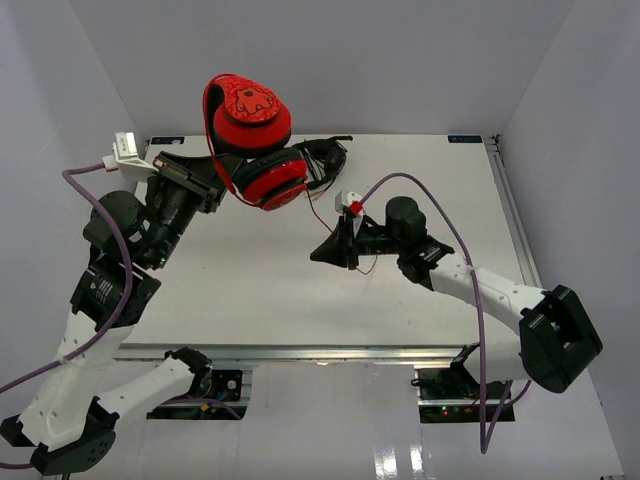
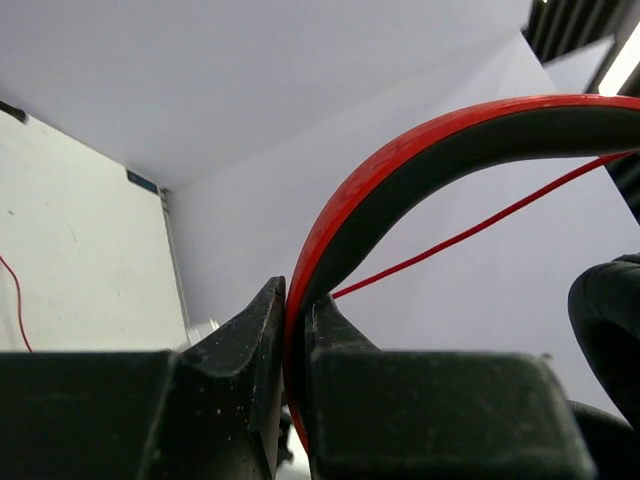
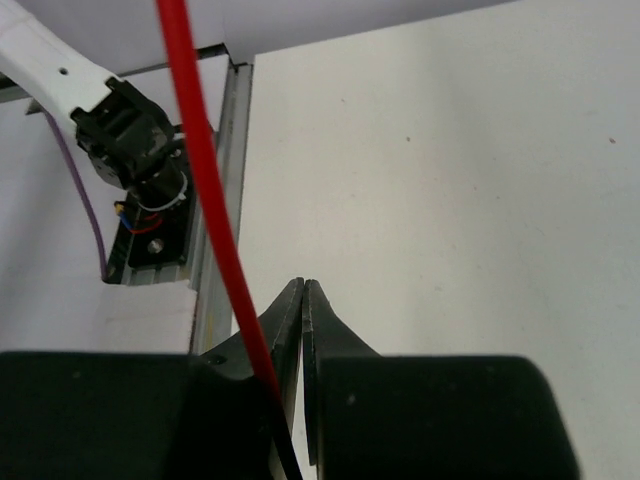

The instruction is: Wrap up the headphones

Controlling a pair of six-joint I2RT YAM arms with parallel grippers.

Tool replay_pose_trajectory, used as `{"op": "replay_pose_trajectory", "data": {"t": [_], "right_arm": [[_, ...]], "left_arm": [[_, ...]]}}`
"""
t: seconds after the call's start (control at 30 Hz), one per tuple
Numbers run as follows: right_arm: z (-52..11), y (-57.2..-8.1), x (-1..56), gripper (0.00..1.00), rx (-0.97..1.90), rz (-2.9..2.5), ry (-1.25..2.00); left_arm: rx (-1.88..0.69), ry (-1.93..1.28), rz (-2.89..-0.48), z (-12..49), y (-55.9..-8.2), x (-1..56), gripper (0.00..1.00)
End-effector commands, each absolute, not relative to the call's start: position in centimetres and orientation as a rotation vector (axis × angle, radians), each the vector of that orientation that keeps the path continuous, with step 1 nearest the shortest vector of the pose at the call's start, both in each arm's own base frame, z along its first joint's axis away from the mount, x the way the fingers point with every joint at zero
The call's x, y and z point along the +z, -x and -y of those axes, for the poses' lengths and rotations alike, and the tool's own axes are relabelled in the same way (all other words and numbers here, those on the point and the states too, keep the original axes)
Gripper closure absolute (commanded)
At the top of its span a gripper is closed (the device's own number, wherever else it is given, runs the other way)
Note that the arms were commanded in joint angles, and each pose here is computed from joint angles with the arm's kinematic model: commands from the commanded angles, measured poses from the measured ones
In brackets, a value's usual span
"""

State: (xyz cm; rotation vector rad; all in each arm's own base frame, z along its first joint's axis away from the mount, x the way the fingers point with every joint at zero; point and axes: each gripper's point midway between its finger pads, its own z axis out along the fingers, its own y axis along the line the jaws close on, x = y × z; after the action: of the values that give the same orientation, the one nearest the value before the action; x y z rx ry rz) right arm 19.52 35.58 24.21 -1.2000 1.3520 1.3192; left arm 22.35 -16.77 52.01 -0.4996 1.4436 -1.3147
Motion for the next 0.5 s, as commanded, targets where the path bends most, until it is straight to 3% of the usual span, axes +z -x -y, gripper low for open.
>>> {"op": "replay_pose_trajectory", "data": {"t": [0.0,0.17,0.47], "right_arm": [[-33.0,-21.2,21.6,0.92,1.072,-1.524,1.230],[-29.3,-25.0,21.7,0.92,0.653,-1.595,1.262],[-21.4,-29.9,27.6,0.92,-0.043,-1.510,1.304]], "left_arm": [[-1.164,0.786,-1.231,12.7,-26.7,52.8,1.00],[-0.857,0.895,-1.250,11.7,-32.4,50.3,1.00],[-0.262,0.698,-1.460,14.2,-42.4,43.1,1.00]]}}
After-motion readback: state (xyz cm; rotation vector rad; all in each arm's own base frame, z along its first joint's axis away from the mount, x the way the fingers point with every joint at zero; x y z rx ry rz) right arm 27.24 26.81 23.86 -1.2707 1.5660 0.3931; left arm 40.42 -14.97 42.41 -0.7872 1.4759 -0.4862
